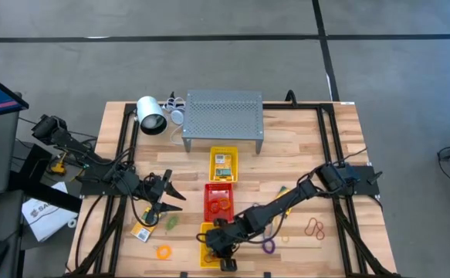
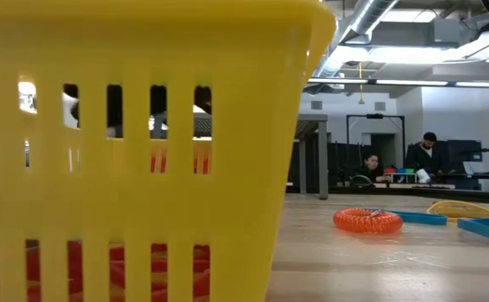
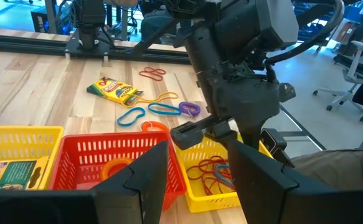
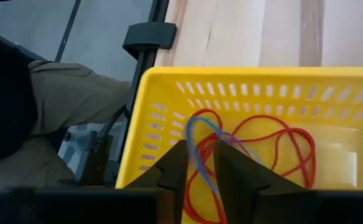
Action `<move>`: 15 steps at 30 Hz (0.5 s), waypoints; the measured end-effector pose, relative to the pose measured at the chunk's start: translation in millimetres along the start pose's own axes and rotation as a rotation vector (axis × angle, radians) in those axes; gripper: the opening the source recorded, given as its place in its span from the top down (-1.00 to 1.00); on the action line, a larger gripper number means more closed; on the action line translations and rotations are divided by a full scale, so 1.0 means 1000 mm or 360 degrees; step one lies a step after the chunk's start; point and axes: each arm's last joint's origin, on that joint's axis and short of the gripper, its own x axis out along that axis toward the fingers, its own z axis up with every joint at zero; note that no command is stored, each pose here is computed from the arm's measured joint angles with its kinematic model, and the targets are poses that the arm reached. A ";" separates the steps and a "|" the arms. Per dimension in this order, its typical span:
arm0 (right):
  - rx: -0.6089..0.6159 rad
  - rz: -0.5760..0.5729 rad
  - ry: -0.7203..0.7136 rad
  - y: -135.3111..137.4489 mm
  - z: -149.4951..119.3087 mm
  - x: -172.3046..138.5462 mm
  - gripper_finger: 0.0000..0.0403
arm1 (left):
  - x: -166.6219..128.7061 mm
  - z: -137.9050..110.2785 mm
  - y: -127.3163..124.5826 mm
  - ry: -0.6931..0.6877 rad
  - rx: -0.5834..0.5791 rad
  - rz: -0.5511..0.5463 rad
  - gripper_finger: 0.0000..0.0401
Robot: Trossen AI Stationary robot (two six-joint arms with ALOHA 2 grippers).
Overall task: Pick & Place Office Desk Supplies
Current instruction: Put the blue rubber band into the bottom yellow bin
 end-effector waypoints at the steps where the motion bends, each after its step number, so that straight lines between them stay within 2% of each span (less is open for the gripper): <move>1: 0.0003 -0.0002 -0.0001 -0.001 0.000 0.000 0.59 | 0.000 0.000 0.000 0.0000 0.0000 -0.0001 0.19; 9: 0.0005 -0.0011 -0.0027 -0.008 0.005 -0.001 0.39 | 0.000 0.000 0.000 0.0001 0.0000 0.0000 0.19; 15: -0.0147 -0.0005 -0.0068 -0.005 0.012 -0.012 0.36 | 0.000 0.000 0.000 0.0001 0.0000 -0.0001 0.19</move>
